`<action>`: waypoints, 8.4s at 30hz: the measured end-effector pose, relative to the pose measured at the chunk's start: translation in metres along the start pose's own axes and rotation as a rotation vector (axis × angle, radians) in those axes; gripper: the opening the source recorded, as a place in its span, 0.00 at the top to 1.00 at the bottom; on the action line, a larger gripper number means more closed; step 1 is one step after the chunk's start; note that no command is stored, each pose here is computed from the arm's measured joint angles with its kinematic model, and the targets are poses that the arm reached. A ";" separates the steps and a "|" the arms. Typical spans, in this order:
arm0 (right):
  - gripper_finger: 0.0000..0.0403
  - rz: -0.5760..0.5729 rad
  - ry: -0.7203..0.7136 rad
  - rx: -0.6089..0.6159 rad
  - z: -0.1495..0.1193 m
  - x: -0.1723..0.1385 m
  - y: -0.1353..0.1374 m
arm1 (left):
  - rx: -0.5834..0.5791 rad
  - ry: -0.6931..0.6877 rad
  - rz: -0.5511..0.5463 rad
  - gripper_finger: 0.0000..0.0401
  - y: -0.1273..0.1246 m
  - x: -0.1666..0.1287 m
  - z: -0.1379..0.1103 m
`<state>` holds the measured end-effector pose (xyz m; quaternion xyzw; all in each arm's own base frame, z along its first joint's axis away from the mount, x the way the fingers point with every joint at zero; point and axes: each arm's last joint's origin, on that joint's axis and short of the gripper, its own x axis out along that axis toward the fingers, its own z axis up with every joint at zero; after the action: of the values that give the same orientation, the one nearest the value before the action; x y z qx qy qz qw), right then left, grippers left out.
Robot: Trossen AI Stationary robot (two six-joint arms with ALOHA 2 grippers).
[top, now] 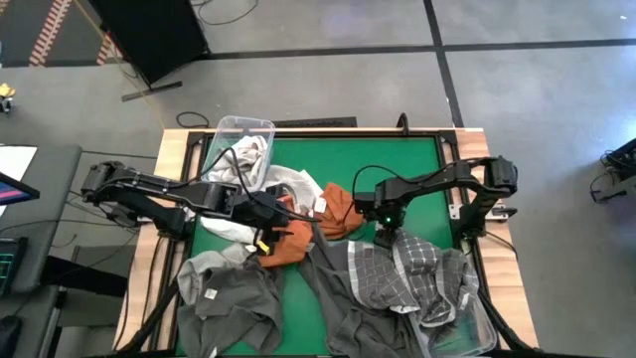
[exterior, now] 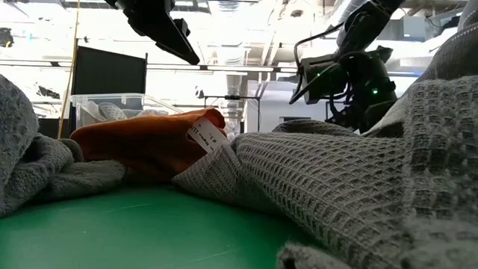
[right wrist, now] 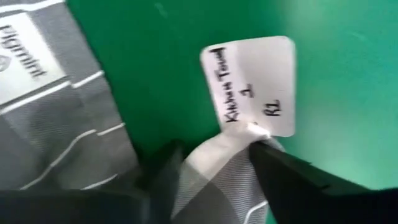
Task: Sort towels by color in basket
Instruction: Put the gray patterned towel into the bottom transparent bin
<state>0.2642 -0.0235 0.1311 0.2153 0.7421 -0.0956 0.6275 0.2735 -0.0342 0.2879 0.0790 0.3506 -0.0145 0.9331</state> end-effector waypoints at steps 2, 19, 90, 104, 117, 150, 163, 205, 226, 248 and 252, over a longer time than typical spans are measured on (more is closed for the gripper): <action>0.58 -0.006 0.001 -0.012 -0.001 0.001 0.002 | 0.000 0.000 0.000 0.58 0.000 0.000 0.000; 0.97 0.027 -0.123 -0.172 0.002 -0.085 0.038 | 0.000 0.000 0.000 0.58 0.000 0.000 0.000; 0.44 0.536 -0.195 -0.069 -0.238 -0.083 0.150 | 0.000 0.000 0.000 0.58 0.000 0.000 0.000; 0.44 0.504 -0.605 -0.322 -0.180 -0.140 0.118 | 0.000 0.000 0.000 0.58 0.000 0.000 0.000; 0.43 0.395 -0.421 -0.221 -0.100 -0.145 0.055 | 0.000 0.000 0.000 0.58 0.000 0.000 0.000; 0.27 0.729 0.103 -0.178 0.003 -0.049 0.057 | 0.000 0.000 0.000 0.58 0.000 0.000 0.000; 0.80 0.707 0.152 -0.298 -0.009 -0.037 0.080 | 0.000 0.000 0.000 0.58 0.000 0.000 0.000; 0.96 0.220 -0.047 -0.140 -0.225 -0.164 0.142 | 0.000 0.000 0.000 0.58 0.000 0.000 0.000; 0.95 0.268 -0.056 -0.204 -0.199 0.022 0.167 | 0.000 0.000 0.000 0.58 0.000 0.000 0.000; 0.90 -0.020 -0.053 -0.225 -0.137 0.025 0.120 | 0.000 0.000 0.000 0.58 0.000 0.000 0.000; 0.82 0.026 -0.027 -0.229 -0.136 0.018 0.116 | 0.000 0.000 0.000 0.58 0.000 0.000 0.000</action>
<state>0.1920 0.1389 0.1552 0.1504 0.7368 -0.0049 0.6591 0.2735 -0.0341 0.2879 0.0789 0.3506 -0.0144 0.9331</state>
